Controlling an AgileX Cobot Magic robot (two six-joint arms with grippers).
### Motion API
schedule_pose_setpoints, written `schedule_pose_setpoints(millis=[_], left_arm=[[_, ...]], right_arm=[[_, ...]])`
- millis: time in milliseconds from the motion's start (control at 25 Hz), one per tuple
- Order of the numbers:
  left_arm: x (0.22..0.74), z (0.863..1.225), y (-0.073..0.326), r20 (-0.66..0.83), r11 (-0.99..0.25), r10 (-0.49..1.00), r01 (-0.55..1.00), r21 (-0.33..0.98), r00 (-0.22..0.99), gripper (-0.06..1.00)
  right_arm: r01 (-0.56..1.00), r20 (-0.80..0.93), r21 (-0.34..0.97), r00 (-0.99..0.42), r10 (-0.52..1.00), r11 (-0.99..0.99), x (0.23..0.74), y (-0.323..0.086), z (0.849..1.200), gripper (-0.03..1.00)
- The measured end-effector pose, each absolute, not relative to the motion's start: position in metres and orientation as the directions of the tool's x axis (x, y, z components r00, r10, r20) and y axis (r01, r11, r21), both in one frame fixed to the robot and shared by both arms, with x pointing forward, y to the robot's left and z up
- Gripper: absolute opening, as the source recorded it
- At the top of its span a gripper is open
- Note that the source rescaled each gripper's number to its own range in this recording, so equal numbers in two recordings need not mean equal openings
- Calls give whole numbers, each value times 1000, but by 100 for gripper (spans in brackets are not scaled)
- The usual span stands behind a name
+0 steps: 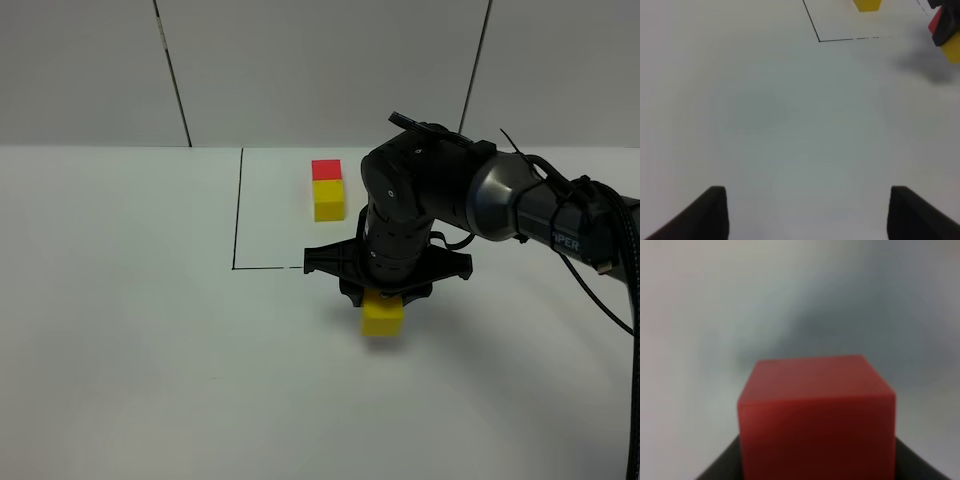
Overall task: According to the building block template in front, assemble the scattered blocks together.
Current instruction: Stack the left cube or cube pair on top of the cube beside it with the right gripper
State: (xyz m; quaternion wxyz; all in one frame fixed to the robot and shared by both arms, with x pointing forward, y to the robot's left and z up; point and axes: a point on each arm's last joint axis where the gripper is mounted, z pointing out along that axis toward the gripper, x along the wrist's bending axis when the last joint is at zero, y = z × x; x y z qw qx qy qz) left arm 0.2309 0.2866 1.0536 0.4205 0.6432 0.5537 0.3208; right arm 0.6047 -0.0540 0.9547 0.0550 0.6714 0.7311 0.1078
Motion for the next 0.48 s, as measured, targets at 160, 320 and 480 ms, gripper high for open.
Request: schedule_pose_setpoints(millis=[160,320,480], left_arm=[[231,1054,287,-54,-32,982,443,896,181,43],[231,1054,287,-54,-32,982,443,896,181,43],[231,1054,287,-54,-32,982,443,896,181,43]], right_arm=[[973,75,231,-28,997,10,606,-54,951,1],[974,59,227,-33,998,19,608,-51,938,1],[974,48,215,-78,996,66,603,-41,928,1]])
